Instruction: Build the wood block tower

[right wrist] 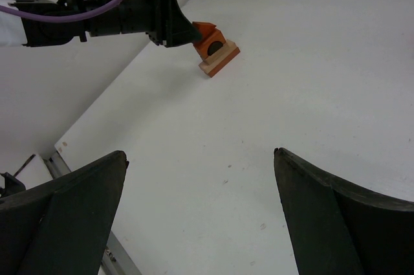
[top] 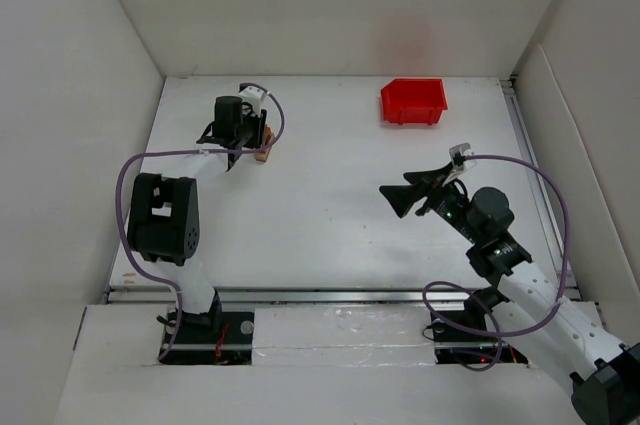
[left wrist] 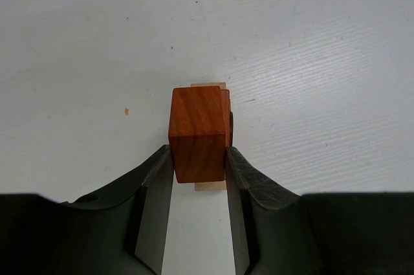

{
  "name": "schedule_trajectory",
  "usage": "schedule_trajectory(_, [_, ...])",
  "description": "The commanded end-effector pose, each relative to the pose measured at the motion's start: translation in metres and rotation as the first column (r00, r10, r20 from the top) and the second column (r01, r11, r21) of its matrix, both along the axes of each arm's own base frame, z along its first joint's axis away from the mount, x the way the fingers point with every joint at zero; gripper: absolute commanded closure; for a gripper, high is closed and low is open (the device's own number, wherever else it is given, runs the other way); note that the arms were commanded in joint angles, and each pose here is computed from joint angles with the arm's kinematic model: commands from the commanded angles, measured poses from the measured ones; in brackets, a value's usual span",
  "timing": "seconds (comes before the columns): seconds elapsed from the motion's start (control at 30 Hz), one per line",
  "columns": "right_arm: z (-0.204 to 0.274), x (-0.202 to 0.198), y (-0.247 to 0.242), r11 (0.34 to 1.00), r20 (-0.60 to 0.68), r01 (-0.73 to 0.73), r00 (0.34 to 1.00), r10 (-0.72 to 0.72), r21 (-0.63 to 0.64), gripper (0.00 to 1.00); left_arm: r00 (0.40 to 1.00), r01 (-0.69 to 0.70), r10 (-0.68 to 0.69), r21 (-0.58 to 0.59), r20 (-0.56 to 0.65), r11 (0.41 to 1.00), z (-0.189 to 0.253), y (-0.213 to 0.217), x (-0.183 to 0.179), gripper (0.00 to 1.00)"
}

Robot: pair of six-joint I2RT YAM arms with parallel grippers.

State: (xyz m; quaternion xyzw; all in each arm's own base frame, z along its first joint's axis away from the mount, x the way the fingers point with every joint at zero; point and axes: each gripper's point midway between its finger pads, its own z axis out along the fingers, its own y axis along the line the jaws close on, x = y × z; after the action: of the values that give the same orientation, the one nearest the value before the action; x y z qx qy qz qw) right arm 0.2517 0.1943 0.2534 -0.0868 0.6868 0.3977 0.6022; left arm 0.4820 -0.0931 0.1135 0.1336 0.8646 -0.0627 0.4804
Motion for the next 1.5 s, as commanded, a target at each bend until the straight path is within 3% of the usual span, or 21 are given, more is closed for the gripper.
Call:
schedule_trajectory(0.0, [0.018, -0.001, 0.000, 1.000, 0.065, -0.008, 0.998, 0.007, 0.015, 0.00, 0.998, 0.013, -0.013, -0.003, 0.066, 1.000, 0.024, -0.001, 0.008, 0.77])
schedule_trajectory(0.83, [0.018, -0.002, 0.001, 1.000, 0.063, -0.014, 0.998, 0.013, 0.010, 0.00, 0.998, 0.039, -0.038, -0.011, 0.044, 0.999, 0.017, -0.010, 0.009, 0.63])
schedule_trajectory(1.47, [0.018, -0.003, 0.002, 1.000, 0.062, -0.023, 0.998, 0.022, 0.007, 0.00, 0.996, 0.050, -0.049, -0.005, 0.076, 0.999, 0.029, -0.010, 0.010, 0.60])
